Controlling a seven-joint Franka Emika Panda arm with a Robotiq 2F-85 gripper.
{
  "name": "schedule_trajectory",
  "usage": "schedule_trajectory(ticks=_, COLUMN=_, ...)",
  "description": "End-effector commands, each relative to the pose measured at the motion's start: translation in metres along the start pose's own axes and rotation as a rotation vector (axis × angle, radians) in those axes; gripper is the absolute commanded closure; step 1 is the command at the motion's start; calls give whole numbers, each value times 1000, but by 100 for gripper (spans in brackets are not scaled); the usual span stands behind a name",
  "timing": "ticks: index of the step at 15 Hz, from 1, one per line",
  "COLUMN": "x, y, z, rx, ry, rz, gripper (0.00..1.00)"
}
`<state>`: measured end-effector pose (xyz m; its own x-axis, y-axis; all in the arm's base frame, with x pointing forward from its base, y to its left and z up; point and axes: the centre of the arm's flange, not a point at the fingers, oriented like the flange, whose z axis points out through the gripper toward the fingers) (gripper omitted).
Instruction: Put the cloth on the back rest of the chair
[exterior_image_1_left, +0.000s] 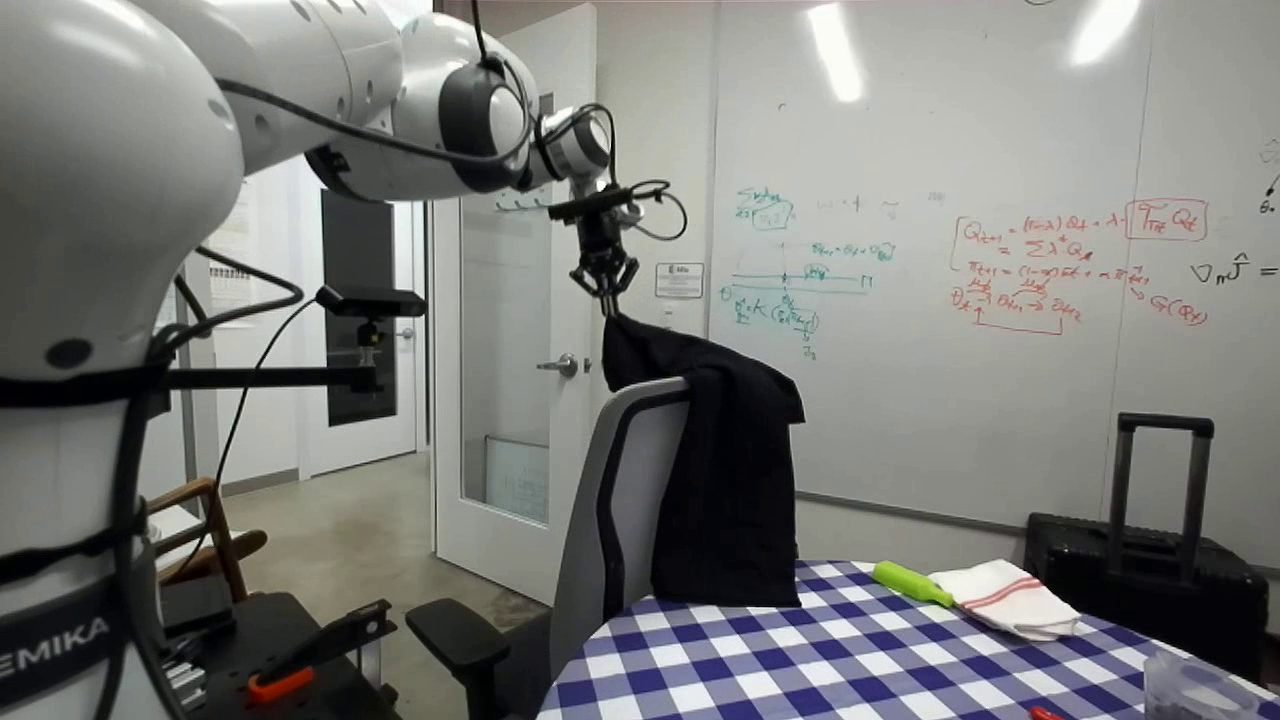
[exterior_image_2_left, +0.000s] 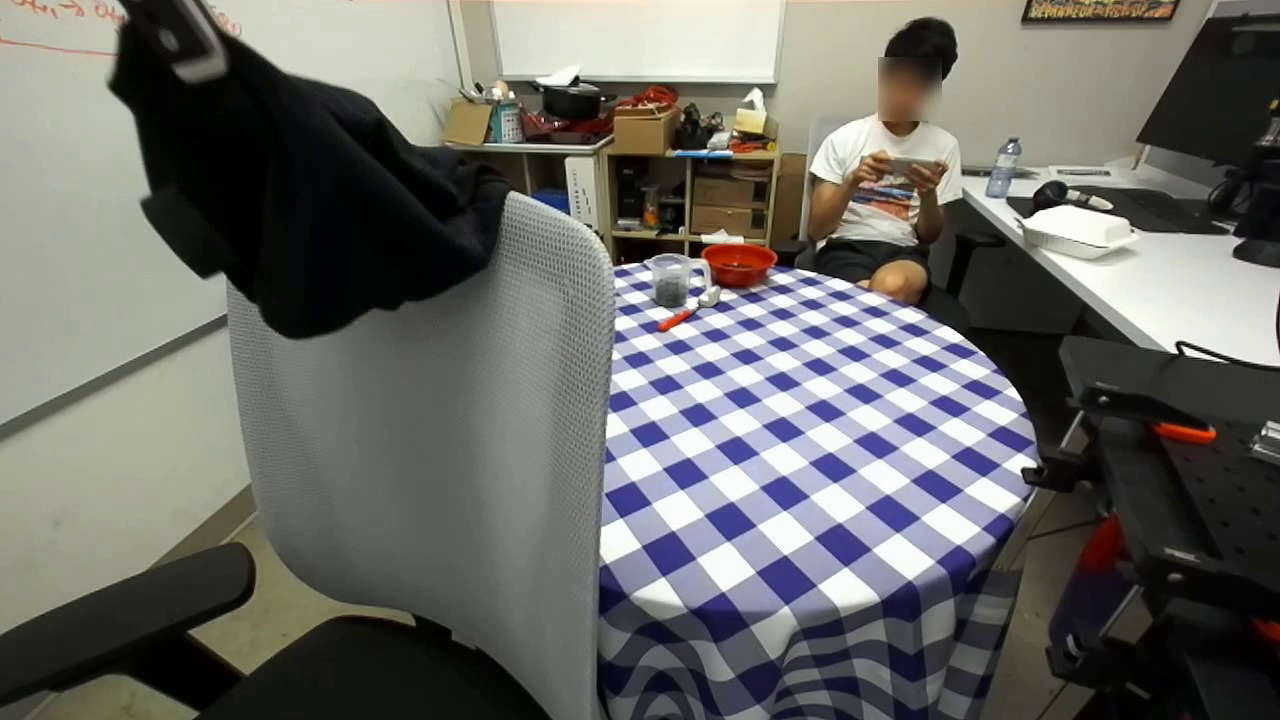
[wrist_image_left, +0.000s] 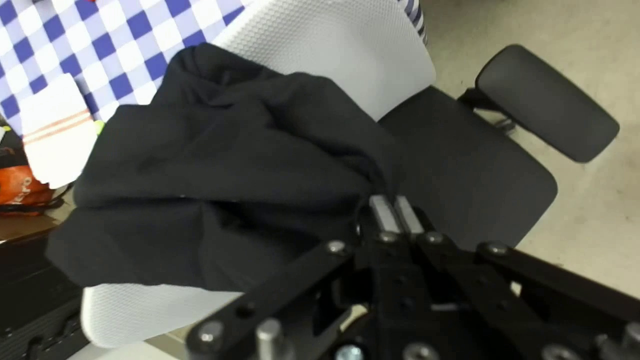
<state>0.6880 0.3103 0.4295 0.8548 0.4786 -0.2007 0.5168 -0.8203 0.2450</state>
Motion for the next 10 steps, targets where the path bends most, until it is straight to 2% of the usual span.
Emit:
schedule_trajectory(ticks=1, x=79, y=-14, z=25, rx=-48, ry=-145, rz=-134, gripper=72)
schedule_trajectory(ticks=2, x=84, y=-17, z=40, rx=-68, ry=-182, rz=-168, gripper=71)
schedule_trajectory(ticks=5, x=88, y=-18, z=65, rx=-106, ry=-250, rz=-243, gripper=54)
schedule_trajectory(ticks=7, x=84, y=-13, z=68, rx=-144, ry=-241, rz=-250, gripper=38)
schedule_trajectory(ticks=10, x=74, y=0, z=52, rx=-138, ry=-215, rz=-266, gripper=16)
